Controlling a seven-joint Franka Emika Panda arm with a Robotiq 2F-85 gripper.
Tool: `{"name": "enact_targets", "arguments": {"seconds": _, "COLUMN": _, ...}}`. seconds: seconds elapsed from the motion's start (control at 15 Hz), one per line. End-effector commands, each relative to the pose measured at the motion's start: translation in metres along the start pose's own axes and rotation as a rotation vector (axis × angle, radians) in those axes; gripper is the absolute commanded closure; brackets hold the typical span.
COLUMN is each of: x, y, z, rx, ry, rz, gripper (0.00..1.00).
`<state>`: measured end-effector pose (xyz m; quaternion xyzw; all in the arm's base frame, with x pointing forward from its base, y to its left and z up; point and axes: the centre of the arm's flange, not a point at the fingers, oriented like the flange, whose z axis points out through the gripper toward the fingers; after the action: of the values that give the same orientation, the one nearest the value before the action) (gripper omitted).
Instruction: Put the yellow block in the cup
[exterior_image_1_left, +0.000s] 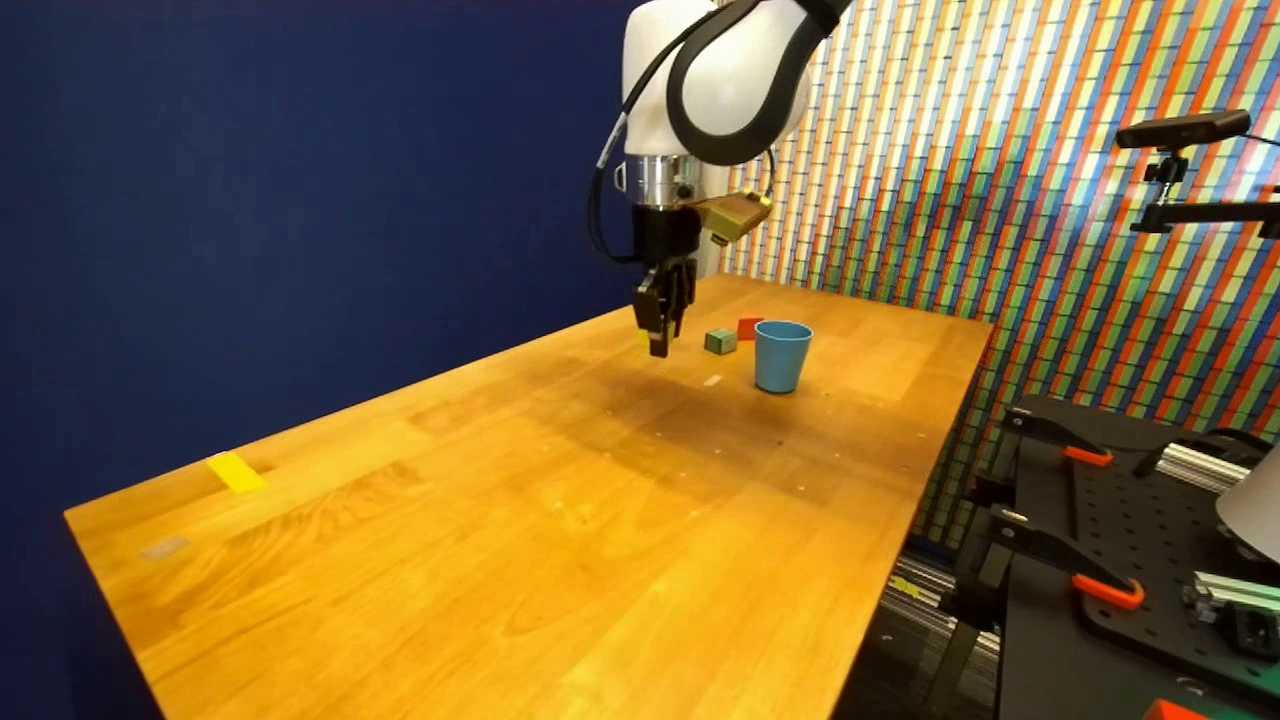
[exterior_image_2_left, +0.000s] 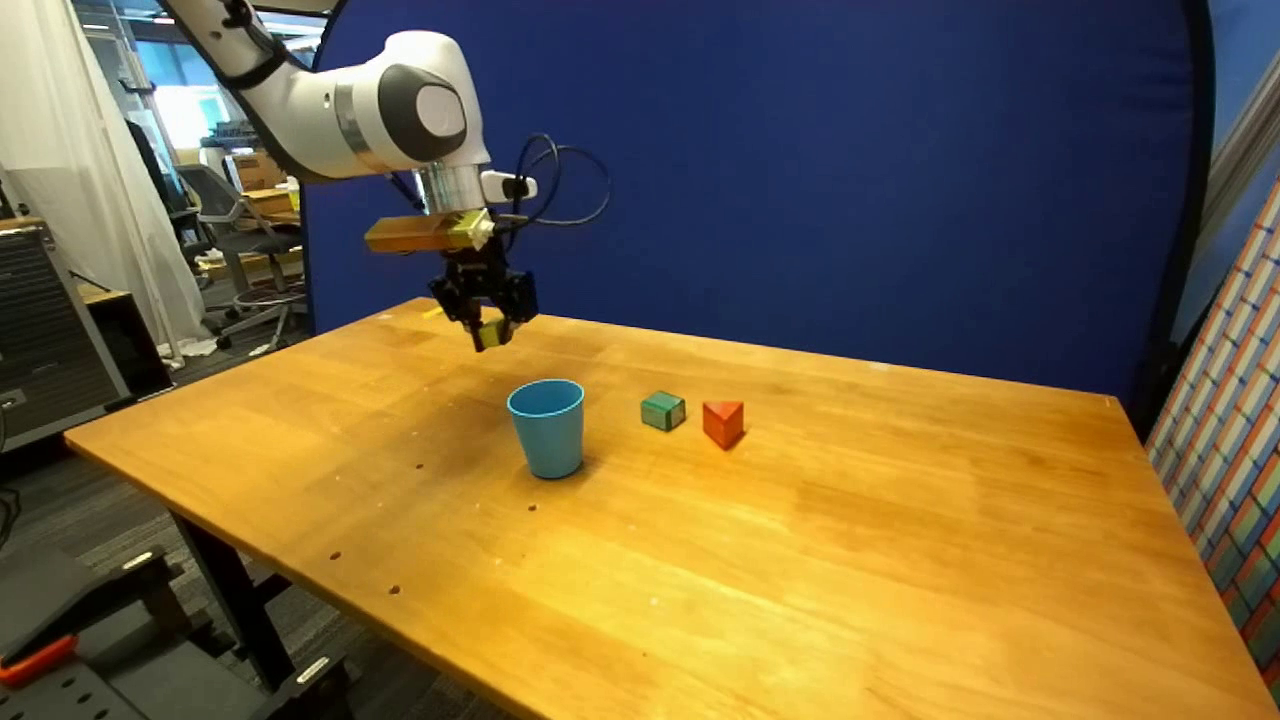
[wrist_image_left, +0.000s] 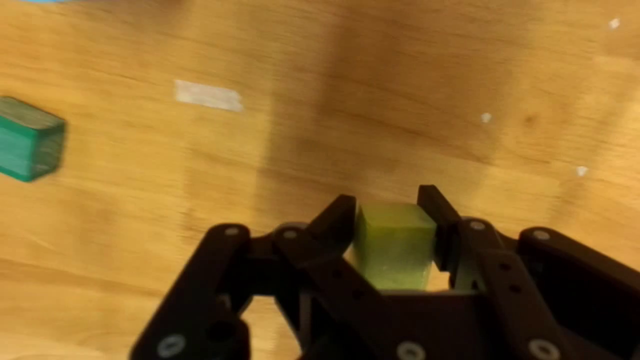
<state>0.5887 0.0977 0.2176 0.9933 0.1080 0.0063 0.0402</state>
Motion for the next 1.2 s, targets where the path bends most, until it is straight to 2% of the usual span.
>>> {"name": "enact_targets", "arguments": {"seconds": 0.0, "x": -0.047, "y": 0.049, "z": -0.03, "rx": -0.04, "ry": 0.015, "rz": 0.175, "gripper": 0.83}}
{"name": "enact_targets", "arguments": {"seconds": 0.4, "x": -0.086, "y": 0.098, "z": -0.03, "rx": -0.047, "ry": 0.002, "rz": 0.358, "gripper": 0.83}}
{"name": "enact_targets", "arguments": {"seconds": 0.93, "x": -0.11, "y": 0.118, "z": -0.026, "rx": -0.052, "ry": -0.009, "rz": 0.493, "gripper": 0.83}}
{"name": "enact_targets", "arguments": {"seconds": 1.0, "x": -0.113, "y": 0.121, "z": -0.024, "rx": -0.052, "ry": -0.012, "rz": 0.504, "gripper": 0.56}}
{"name": "enact_targets", "arguments": {"seconds": 1.07, "x": -0.115, "y": 0.123, "z": -0.022, "rx": -0.051, "ry": -0.012, "rz": 0.517, "gripper": 0.35}}
{"name": "enact_targets", "arguments": {"seconds": 1.13, "x": -0.117, "y": 0.125, "z": -0.021, "rx": -0.054, "ry": -0.012, "rz": 0.528, "gripper": 0.28}}
